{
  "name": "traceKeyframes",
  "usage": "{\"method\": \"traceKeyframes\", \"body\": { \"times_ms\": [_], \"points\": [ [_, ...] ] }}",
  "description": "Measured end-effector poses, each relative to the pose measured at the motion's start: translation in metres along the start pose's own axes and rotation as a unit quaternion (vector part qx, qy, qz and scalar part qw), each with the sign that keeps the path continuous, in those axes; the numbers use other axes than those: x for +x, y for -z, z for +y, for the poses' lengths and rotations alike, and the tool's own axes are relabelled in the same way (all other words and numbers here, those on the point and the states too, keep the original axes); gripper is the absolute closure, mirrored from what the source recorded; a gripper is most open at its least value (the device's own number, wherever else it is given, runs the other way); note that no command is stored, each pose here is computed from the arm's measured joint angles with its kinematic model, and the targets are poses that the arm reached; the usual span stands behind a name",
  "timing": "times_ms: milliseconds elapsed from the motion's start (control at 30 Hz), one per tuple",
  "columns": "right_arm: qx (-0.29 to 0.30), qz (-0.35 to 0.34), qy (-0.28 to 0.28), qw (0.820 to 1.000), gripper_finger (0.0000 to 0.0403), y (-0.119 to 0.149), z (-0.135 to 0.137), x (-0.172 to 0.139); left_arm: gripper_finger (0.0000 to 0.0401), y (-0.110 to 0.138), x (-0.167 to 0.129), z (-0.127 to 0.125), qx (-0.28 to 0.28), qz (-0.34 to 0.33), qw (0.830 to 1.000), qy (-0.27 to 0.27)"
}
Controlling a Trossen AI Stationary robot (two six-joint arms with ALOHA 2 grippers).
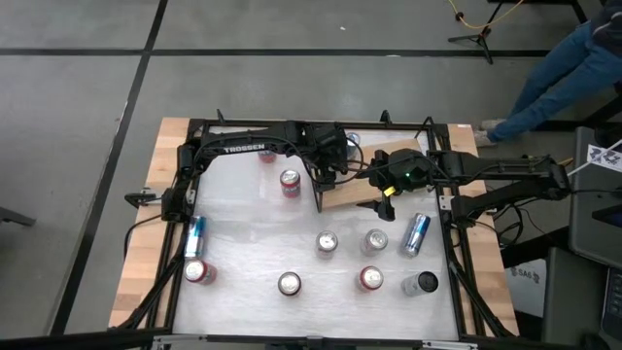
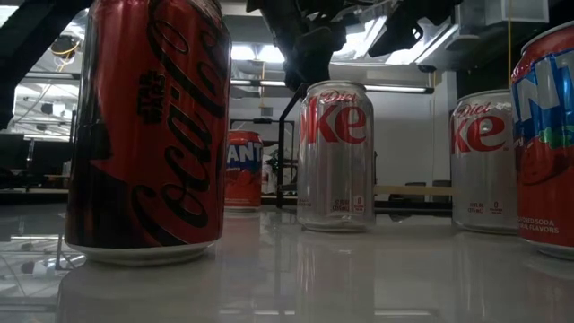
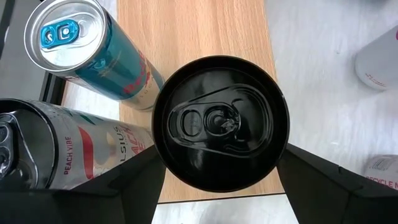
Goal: Place canned beverage on shelf
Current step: Put the top white black soda can on the shelf aligned with the other white black soda can
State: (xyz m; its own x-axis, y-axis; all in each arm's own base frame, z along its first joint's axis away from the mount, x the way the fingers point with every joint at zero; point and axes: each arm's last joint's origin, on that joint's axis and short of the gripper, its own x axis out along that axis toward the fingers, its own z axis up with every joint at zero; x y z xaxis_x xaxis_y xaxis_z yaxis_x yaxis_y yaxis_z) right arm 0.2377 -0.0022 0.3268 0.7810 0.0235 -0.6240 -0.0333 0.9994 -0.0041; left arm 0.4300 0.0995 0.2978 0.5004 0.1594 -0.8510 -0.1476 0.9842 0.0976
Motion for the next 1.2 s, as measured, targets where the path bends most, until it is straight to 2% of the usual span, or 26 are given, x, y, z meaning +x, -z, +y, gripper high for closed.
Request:
{"method": "traceKeyframes", "body": {
  "times_ms": [500, 767, 1033, 1200],
  "points": [
    [0.000, 0.000, 0.000, 1.000, 0.0033, 0.000, 0.000, 0.000, 0.0115, 0.002, -0.014, 0.000, 0.000, 0.002, 1.000, -0.002],
    [0.000, 0.000, 0.000, 1.000, 0.0033, 0.000, 0.000, 0.000, 0.0115, 0.001, -0.037, -0.003, 0.004, -0.018, 1.000, -0.005],
    [0.000, 0.003, 0.000, 1.000, 0.0033, 0.000, 0.000, 0.000, 0.0115, 0.009, -0.085, -0.012, 0.018, -0.027, 0.999, -0.002],
    [0.000, 0.004, -0.001, 1.000, 0.0033, 0.001, 0.000, 0.000, 0.0115, 0.024, -0.141, -0.017, 0.028, -0.051, 0.998, 0.002]
  ]
}}
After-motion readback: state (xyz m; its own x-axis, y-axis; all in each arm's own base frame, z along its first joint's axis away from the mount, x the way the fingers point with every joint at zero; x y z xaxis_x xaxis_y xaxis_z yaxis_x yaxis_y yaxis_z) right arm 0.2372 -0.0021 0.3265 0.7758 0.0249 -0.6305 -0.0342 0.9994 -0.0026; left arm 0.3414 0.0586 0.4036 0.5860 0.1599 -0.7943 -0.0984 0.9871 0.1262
